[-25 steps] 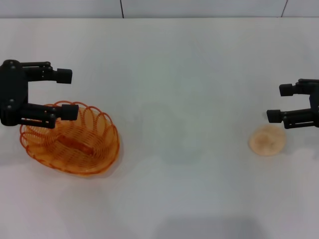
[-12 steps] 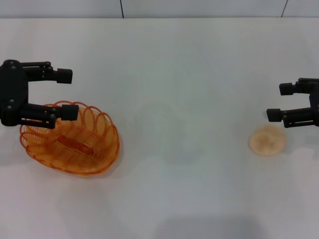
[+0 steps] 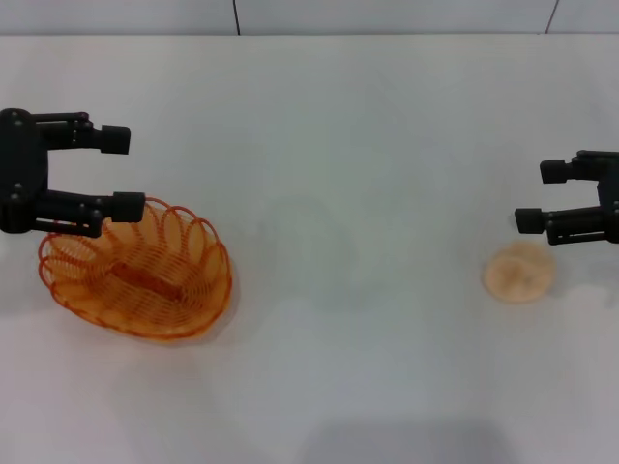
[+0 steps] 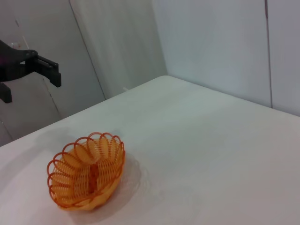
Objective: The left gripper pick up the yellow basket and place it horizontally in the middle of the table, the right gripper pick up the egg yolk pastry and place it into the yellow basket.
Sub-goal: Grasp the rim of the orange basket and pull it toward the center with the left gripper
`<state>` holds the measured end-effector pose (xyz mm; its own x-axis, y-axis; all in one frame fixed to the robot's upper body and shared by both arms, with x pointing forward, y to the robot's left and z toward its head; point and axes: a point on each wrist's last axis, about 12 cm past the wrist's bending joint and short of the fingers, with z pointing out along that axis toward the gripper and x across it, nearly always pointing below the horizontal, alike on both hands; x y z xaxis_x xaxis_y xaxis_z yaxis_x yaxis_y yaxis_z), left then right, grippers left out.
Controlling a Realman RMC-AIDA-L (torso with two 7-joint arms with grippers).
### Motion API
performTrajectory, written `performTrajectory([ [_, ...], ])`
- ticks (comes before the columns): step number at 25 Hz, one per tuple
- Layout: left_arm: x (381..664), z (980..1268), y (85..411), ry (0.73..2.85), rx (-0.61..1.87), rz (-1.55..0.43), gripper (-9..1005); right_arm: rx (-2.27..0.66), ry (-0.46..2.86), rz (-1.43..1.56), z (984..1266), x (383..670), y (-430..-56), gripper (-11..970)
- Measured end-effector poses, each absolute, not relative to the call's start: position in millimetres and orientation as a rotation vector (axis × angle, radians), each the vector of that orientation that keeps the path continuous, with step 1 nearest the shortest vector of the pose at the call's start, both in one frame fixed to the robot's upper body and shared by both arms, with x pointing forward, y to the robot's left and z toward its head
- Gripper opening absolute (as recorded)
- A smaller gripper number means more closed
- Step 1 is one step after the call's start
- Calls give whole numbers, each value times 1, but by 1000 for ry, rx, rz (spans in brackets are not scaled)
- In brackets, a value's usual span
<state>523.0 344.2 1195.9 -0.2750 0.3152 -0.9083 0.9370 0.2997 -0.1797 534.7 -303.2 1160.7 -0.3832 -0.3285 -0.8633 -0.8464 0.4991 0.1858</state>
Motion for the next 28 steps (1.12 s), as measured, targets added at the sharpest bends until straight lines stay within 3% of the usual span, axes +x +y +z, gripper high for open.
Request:
performTrajectory([
  [18,561,1220,377,2120,1188,-633,862,-911,1956,844,1160,541,-292,873],
  [28,570,1211,387,2345,1213,-432,863,-891,1971,845,1160,545,-287,873],
])
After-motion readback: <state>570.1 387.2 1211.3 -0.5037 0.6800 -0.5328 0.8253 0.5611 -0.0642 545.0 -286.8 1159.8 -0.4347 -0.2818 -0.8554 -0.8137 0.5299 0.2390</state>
